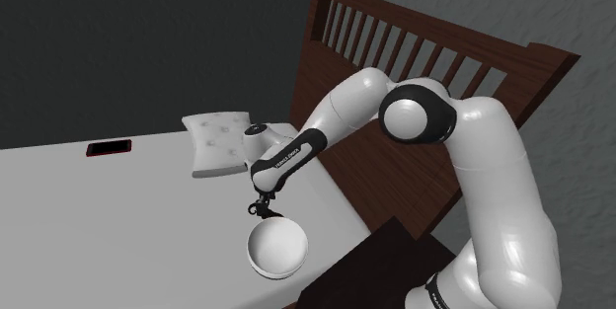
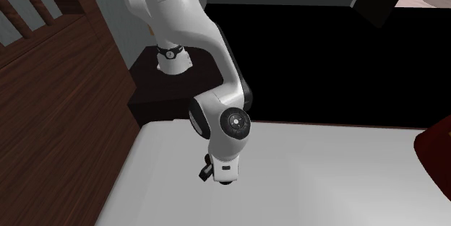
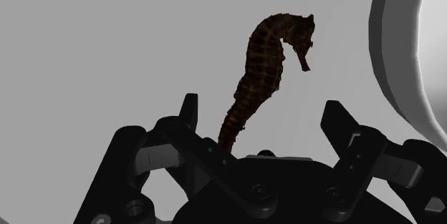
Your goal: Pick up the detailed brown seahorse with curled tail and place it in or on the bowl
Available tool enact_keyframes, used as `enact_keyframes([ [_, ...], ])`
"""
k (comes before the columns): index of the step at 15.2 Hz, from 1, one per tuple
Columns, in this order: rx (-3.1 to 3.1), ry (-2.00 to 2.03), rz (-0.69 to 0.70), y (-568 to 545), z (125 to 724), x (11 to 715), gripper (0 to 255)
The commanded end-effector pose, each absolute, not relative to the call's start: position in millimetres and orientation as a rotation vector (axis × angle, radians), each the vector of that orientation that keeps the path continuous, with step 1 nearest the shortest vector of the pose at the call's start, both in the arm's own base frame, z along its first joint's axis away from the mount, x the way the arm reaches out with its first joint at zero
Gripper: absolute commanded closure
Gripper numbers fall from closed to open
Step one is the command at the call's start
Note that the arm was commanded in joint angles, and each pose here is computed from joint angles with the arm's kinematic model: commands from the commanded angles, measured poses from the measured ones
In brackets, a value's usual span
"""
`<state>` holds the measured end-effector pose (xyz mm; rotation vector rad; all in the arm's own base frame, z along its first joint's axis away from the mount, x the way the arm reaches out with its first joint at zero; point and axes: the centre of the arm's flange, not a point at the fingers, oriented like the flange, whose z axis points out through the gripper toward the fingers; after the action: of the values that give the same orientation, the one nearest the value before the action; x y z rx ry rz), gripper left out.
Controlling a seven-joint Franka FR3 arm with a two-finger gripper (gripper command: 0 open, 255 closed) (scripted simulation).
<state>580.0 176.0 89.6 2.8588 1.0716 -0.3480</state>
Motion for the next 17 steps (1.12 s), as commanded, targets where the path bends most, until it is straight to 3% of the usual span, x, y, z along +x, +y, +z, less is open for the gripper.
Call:
enact_keyframes([
  [1, 2.859, 1.073, -0.349, 174, 78, 576, 0],
  [11, 2.859, 1.073, -0.349, 172, 65, 574, 0],
  [12, 2.859, 1.073, -0.349, 172, 65, 574, 255],
  [17, 2.859, 1.073, -0.348, 172, 64, 573, 255],
])
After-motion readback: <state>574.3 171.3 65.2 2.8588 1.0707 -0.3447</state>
